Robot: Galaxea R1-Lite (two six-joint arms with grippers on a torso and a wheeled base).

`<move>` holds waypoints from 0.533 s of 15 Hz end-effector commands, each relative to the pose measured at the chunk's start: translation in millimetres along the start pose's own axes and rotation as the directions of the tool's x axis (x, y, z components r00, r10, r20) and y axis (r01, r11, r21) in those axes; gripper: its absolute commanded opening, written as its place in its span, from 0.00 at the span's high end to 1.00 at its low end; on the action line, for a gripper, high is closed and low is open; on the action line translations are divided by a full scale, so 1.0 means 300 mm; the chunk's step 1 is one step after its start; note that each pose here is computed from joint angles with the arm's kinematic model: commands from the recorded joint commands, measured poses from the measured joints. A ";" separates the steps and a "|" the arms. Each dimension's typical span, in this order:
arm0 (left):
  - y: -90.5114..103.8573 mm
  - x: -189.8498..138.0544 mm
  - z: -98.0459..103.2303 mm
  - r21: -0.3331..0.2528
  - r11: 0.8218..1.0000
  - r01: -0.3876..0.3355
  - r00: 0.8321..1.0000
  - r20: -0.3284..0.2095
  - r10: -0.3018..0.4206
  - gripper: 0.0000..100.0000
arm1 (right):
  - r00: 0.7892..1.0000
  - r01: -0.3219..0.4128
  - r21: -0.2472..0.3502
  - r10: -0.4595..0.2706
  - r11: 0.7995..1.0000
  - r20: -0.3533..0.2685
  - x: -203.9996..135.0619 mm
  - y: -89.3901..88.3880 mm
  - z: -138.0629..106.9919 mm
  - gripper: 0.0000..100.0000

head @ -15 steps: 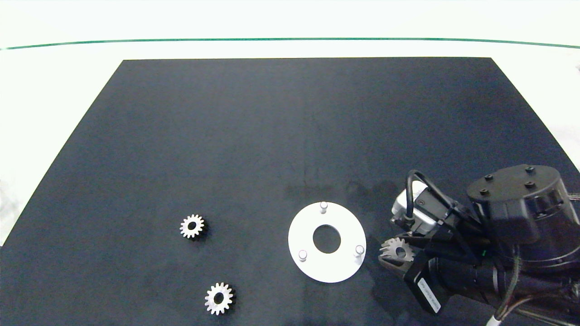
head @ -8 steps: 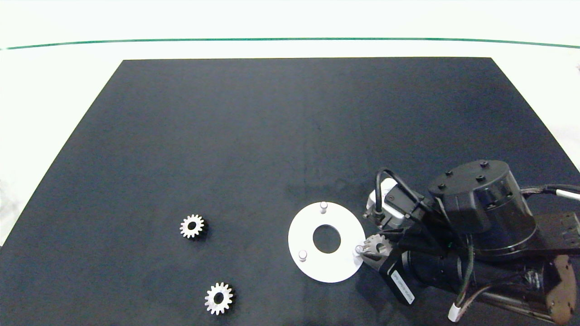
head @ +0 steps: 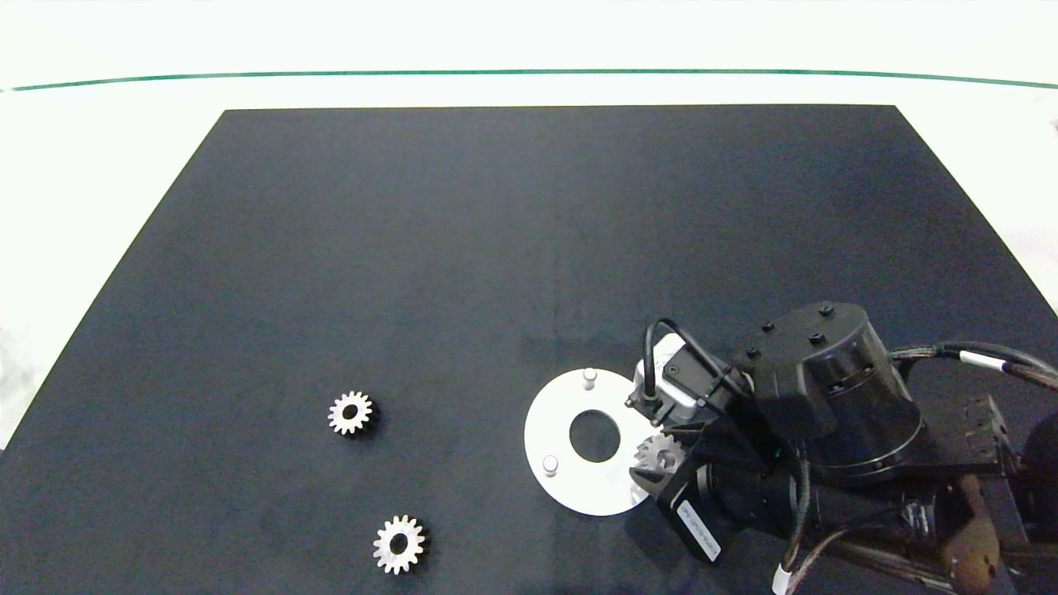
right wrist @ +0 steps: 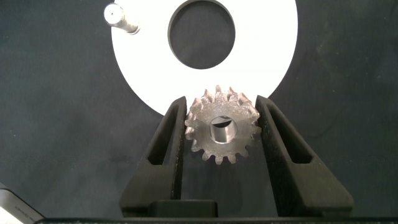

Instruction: Install three planetary gears onto the carrier pins

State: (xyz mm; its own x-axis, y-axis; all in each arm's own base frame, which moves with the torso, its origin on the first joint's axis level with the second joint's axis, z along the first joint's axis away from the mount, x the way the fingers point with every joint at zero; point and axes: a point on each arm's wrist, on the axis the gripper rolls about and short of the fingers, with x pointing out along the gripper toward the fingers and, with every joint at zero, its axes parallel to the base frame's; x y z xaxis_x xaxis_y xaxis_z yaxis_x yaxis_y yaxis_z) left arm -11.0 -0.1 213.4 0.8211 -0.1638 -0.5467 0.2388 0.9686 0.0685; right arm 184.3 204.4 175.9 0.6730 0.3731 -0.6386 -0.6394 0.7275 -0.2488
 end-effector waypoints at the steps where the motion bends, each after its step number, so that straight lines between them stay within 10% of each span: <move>1: -0.002 -0.006 -0.010 0.003 1.000 0.003 1.000 0.006 -0.003 0.00 | 1.000 0.001 -0.003 -0.001 1.000 -0.020 0.020 0.003 -0.006 0.75; 8: -0.002 -0.007 -0.011 0.003 1.000 0.003 1.000 0.008 -0.003 0.00 | 0.999 0.041 0.011 -0.041 0.999 -0.021 0.020 -0.022 -0.004 0.75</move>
State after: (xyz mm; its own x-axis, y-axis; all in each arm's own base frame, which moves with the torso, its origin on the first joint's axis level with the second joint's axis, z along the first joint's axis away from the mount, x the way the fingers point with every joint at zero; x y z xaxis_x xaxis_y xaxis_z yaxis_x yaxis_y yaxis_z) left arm -14.2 0.3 212.2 0.8271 -0.1675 -0.5366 0.2411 0.9680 0.0695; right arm 191.4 201.5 173.0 0.6871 0.3345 -0.6450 -0.6110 0.7464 -0.2637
